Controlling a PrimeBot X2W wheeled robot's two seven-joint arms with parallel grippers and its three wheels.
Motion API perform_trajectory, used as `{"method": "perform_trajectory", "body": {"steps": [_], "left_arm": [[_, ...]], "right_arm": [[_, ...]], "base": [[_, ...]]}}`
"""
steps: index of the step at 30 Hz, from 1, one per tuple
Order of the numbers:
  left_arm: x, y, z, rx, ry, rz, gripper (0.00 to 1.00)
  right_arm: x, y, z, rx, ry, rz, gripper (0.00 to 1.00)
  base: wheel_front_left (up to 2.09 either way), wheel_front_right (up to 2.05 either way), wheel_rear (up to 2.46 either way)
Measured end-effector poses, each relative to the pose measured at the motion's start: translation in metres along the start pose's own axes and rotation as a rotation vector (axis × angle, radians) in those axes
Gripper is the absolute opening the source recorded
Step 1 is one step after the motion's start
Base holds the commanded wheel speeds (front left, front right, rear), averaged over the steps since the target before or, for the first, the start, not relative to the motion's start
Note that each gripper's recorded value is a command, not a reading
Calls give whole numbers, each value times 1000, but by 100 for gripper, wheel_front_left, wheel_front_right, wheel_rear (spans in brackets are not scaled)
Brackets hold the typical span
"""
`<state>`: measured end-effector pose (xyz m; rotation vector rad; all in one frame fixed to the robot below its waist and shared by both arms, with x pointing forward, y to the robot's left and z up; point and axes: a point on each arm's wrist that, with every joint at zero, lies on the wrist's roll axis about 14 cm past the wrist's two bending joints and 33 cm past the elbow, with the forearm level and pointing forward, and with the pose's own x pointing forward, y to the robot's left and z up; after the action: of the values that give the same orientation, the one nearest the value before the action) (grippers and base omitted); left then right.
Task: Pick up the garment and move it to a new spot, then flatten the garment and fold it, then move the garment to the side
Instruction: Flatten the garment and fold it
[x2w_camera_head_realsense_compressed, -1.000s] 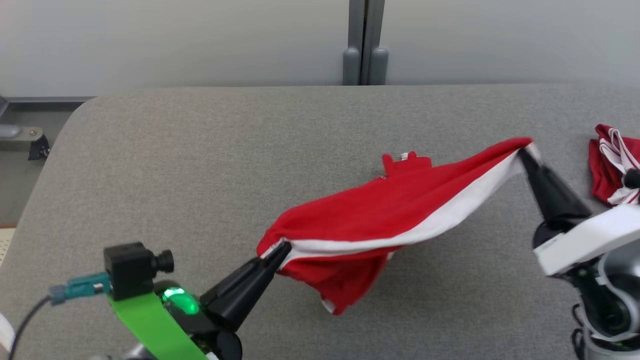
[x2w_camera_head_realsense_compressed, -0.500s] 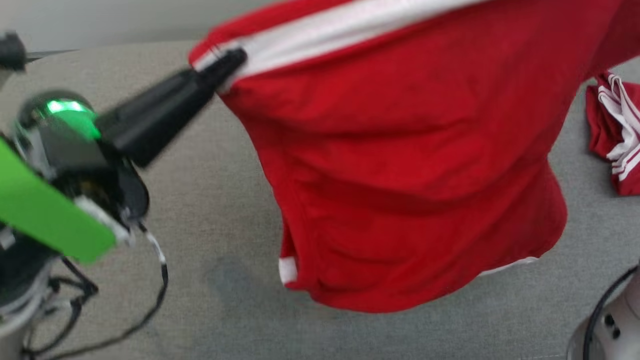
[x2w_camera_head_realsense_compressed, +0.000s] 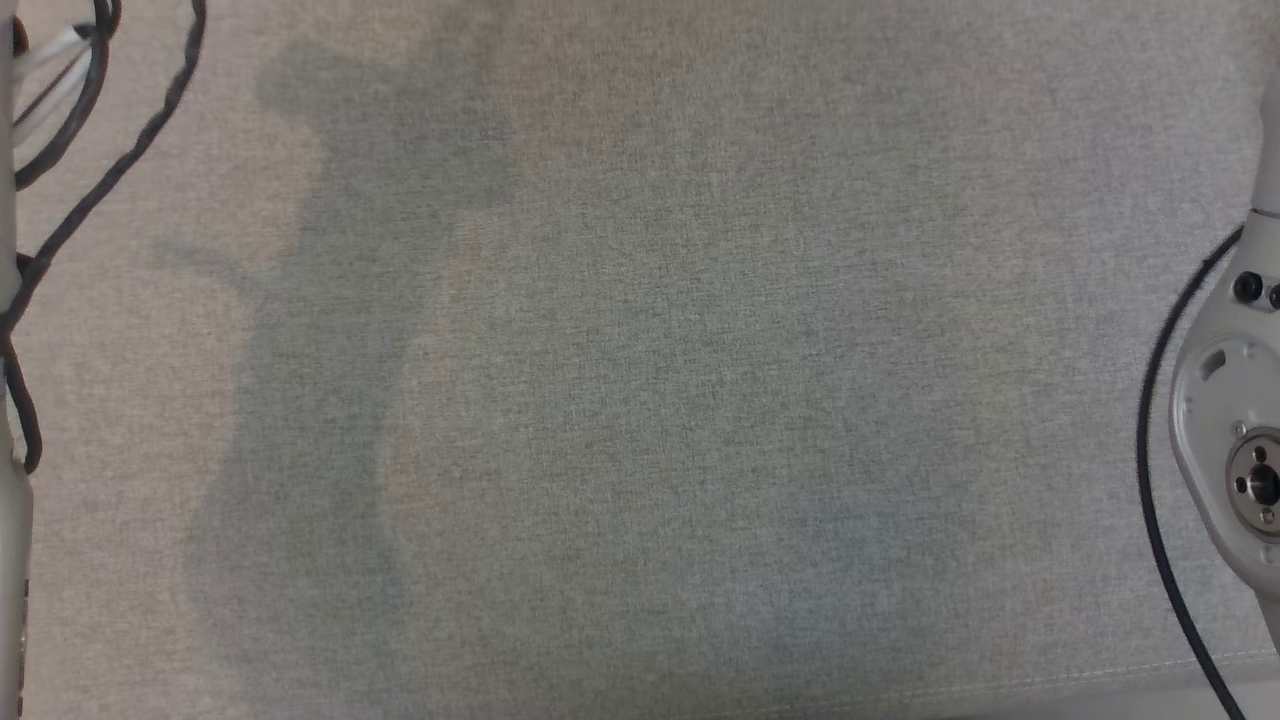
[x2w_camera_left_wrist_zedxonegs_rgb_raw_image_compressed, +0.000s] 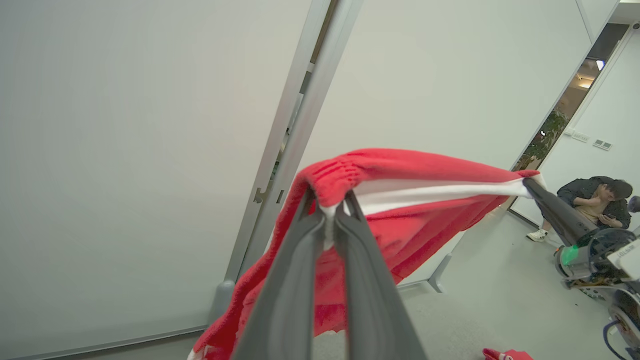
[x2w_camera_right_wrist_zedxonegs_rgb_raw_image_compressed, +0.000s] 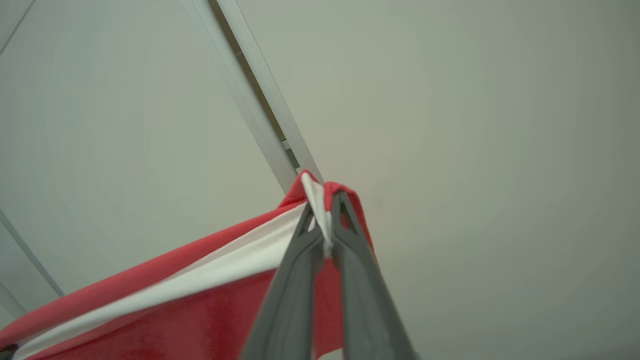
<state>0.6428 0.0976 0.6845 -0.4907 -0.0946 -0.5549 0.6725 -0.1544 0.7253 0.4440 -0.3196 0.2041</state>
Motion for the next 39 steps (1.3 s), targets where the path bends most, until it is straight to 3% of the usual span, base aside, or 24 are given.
{"method": "perform_trajectory", "body": {"steps": [5, 9, 14, 20, 30, 34, 38, 39], "left_arm": [[9, 48, -67, 27, 31, 89, 0], [-13, 30, -149, -73, 157, 27, 0], [-85, 8, -219, -144, 309, -12, 0], [-182, -32, -271, -323, 460, 22, 0], [-300, -109, -278, -481, 542, 123, 0], [-319, -127, -261, -489, 520, 131, 0], [-320, -134, -242, -506, 473, 130, 0], [-315, -135, -236, -552, 441, 138, 0]], "right_arm": [[-3, -30, -88, 44, 94, -54, 0], [-51, -64, -153, 72, 192, -132, 0], [-154, -97, -203, 80, 322, -249, 0], [-274, -114, -193, 84, 399, -380, 0], [-438, -91, -130, 90, 550, -500, 0], [-460, -78, -106, 101, 535, -492, 0], [-442, -77, -93, 89, 494, -451, 0], [-434, -75, -93, 87, 483, -434, 0]], "base": [[0, 0, 0], [0, 0, 0], [0, 0, 0], [0, 0, 0], [0, 0, 0], [0, 0, 0], [0, 0, 0], [0, 0, 0]]}}
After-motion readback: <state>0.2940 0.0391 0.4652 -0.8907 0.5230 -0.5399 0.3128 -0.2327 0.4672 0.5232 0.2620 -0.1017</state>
